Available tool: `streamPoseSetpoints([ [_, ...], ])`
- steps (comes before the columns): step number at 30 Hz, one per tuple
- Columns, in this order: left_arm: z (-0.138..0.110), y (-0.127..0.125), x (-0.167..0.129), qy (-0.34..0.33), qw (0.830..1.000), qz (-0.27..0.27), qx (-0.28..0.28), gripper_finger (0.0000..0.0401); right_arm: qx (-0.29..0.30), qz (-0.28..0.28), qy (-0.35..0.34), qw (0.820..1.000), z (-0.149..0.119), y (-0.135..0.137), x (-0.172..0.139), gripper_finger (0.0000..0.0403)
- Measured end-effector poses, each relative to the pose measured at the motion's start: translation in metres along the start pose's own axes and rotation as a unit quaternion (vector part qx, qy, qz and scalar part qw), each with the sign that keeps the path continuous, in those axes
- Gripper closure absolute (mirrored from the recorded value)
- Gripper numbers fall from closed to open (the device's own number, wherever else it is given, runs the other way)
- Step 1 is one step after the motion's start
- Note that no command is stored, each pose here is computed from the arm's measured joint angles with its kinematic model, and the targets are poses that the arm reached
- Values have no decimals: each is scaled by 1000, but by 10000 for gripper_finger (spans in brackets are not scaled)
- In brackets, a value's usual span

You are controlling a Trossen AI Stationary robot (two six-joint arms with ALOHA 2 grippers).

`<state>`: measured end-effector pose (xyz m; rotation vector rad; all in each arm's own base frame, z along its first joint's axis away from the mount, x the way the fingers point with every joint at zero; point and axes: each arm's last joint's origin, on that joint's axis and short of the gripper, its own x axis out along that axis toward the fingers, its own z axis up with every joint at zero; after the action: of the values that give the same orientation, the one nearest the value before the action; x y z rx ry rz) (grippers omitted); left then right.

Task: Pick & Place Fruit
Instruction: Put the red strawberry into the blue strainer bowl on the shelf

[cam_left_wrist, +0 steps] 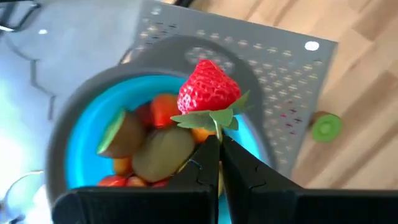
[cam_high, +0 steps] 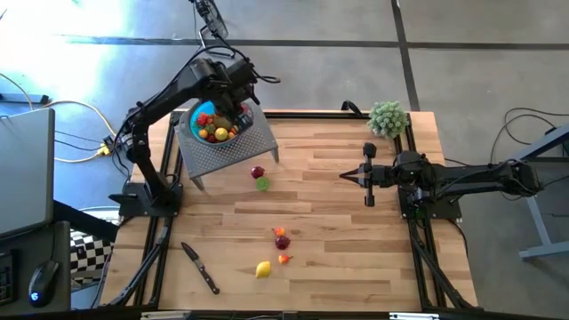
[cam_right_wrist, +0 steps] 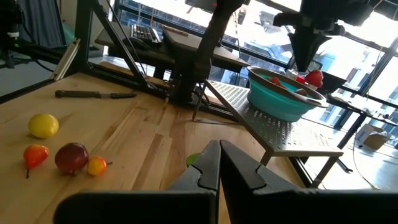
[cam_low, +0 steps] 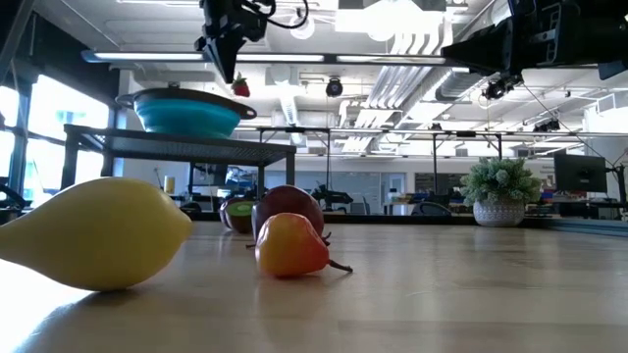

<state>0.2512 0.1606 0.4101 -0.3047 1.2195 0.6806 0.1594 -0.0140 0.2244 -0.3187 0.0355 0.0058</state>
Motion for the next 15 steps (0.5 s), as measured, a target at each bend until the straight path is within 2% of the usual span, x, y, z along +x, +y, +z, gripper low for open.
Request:
streamPoseSetpoints([
  [3, 4, -8, -1, -24, 1000, -13, 9, 401, 0, 0, 0, 1000, 0, 0, 0, 400],
  [6, 13, -17, -3, -73, 995, -58, 23, 401, 0, 0, 0, 1000, 0, 0, 0, 400],
  [10, 23, -32, -9, -139, 980, -117, 80, 401, -2, 0, 0, 1000, 0, 0, 0, 400],
  [15, 29, -47, -13, -181, 964, -151, 122, 401, -2, 0, 0, 1000, 0, 0, 0, 400],
])
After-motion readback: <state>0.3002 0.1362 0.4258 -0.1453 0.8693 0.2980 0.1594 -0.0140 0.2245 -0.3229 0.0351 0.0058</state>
